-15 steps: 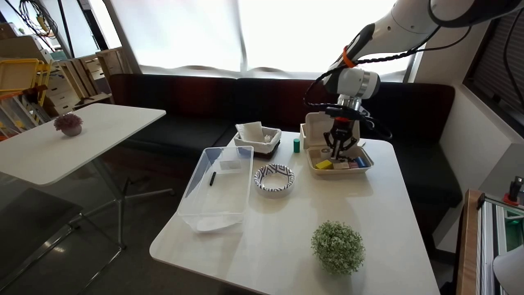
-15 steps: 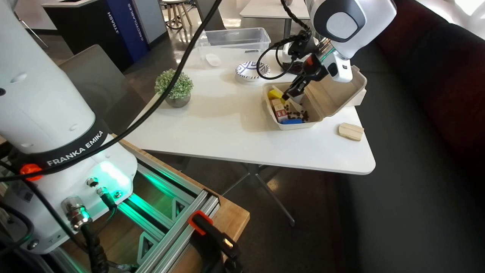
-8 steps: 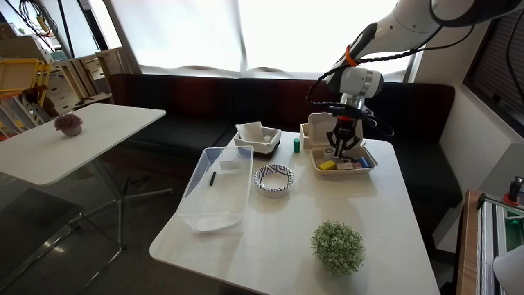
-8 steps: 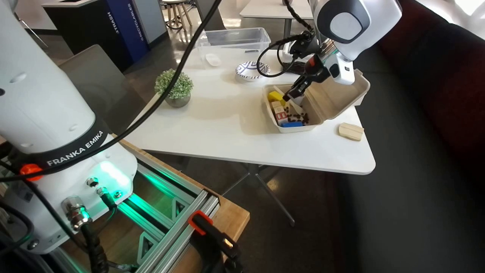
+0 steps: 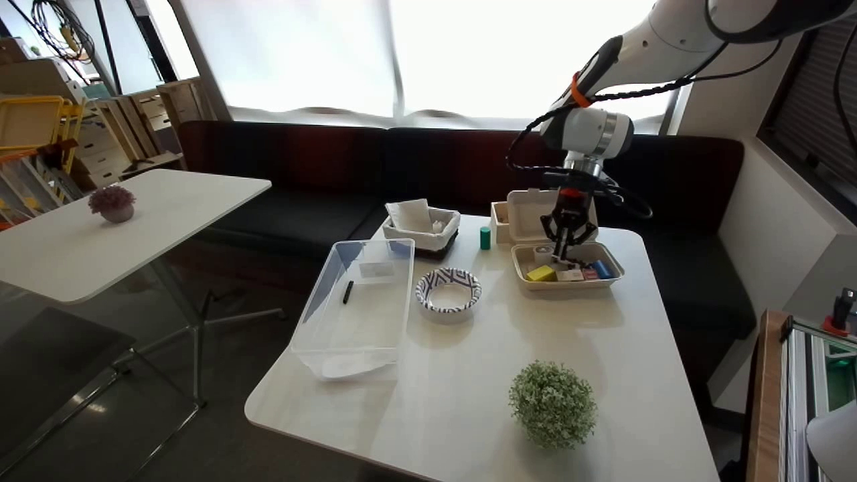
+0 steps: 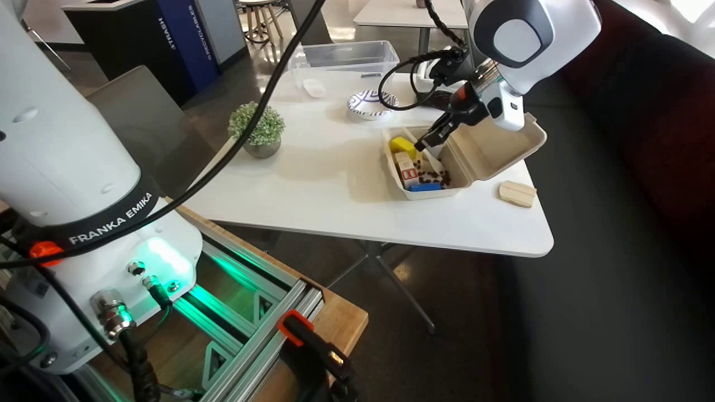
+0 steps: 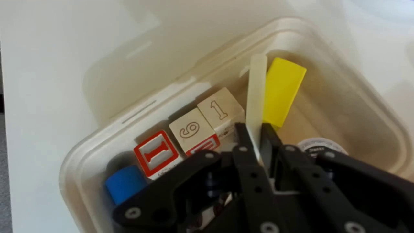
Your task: Use the plastic spoon to move some of the beans from the takeaway pack to the white plate
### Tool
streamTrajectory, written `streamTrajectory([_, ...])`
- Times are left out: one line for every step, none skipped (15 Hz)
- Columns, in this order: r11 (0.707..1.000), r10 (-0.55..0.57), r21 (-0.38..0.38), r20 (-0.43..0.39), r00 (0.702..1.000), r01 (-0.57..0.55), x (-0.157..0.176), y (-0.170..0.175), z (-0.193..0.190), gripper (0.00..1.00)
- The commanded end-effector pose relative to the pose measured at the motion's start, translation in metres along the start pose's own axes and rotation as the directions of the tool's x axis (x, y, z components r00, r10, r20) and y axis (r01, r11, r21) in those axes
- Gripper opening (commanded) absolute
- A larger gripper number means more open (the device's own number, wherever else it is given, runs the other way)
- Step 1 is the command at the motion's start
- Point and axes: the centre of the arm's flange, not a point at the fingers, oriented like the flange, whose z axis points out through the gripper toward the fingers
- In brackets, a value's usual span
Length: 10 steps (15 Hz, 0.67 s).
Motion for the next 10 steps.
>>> streamTrajectory([0.999,0.035,0.008,0.027,0.999,-0.035,-0.004,0.013,-0.002,0.03])
streamTrajectory([0.999,0.038,0.010,0.027,0.999,-0.038,-0.003,0.014,-0.003,0.03])
streamTrajectory([0.999,0.040,0.012,0.022,0.999,-0.040,-0.002,0.015,-0.004,0.03])
streamTrajectory([0.999,0.042,0.012,0.022,0.999,-0.042,-0.001,0.016,-0.004,0.03])
streamTrajectory([0.999,0.044,0.012,0.018,0.999,-0.044,0.001,0.017,-0.003,0.03])
streamTrajectory([0.999,0.047,0.013,0.019,0.999,-0.047,0.003,0.018,-0.004,0.03])
streamTrajectory([0.999,0.050,0.019,0.016,0.999,-0.050,0.005,0.019,-0.004,0.03])
streamTrajectory([0.998,0.052,0.022,0.016,0.998,-0.053,0.007,0.020,-0.005,0.03])
streamTrajectory([0.998,0.055,0.024,0.015,0.998,-0.055,0.008,0.020,-0.006,0.03])
streamTrajectory([0.998,0.057,0.025,0.013,0.998,-0.058,0.009,0.021,-0.007,0.03])
